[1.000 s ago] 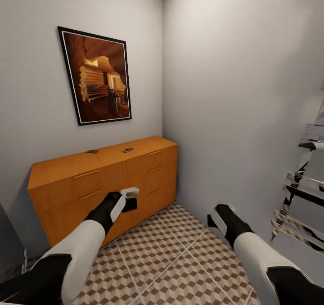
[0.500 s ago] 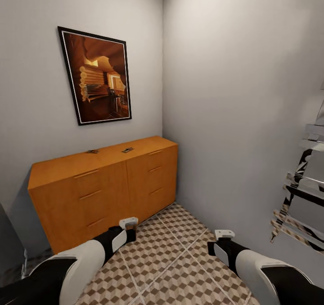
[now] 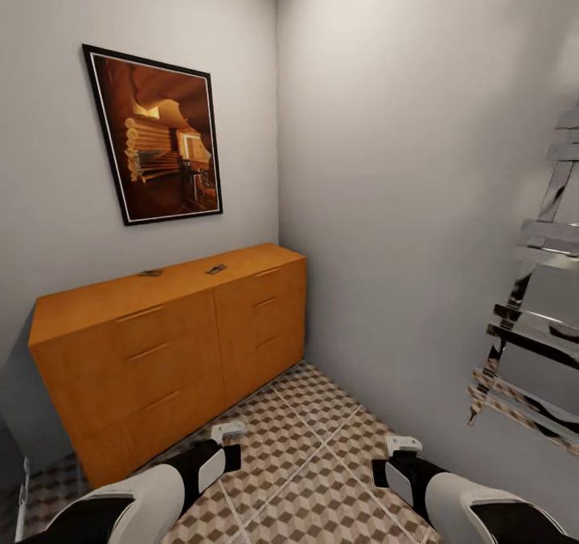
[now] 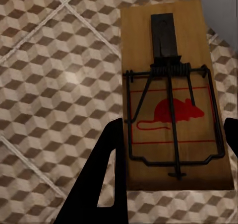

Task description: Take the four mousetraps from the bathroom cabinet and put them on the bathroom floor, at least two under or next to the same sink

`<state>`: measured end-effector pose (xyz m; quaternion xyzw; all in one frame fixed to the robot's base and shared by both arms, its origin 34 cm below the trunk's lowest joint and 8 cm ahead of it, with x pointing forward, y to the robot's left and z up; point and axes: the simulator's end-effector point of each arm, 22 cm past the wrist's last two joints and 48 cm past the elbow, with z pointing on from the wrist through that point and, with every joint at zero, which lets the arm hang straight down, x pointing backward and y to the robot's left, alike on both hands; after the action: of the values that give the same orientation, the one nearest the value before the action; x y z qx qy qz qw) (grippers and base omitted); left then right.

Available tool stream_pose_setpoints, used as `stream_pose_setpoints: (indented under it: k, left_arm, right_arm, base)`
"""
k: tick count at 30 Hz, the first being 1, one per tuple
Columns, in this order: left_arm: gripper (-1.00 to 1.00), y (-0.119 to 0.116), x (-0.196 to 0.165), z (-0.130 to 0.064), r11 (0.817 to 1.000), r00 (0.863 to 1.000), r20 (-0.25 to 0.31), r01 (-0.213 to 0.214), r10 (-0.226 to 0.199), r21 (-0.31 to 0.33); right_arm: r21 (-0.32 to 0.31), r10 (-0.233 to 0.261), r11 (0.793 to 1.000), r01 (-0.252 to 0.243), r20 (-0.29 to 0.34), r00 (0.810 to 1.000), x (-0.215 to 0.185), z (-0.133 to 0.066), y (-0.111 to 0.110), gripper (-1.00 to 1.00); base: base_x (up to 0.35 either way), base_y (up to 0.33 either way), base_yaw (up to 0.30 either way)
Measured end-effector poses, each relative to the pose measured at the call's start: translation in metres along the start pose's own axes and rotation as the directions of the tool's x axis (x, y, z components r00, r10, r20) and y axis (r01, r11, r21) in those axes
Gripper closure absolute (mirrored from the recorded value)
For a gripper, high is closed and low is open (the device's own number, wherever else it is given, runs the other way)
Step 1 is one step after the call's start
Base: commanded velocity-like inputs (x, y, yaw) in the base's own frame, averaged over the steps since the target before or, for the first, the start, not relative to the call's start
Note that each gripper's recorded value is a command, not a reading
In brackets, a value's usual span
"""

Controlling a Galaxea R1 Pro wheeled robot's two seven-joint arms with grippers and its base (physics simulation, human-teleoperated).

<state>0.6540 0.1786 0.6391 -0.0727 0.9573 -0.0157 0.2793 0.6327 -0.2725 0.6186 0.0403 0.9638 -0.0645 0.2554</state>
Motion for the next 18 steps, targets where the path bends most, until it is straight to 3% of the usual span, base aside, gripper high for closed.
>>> stream_pose_setpoints:
  k: [18]
  left_arm:
    - [1.00, 0.0004, 0.0060, -0.0011, 1.000, 1.000, -0.004, -0.004, 0.004, -0.001]
  right_arm:
    - [0.004, 0.000, 1.000, 0.000, -0.002, 1.000, 0.0031, -0.0011, -0.0026, 1.00]
  base:
    - [0.000, 0.000, -0.280]
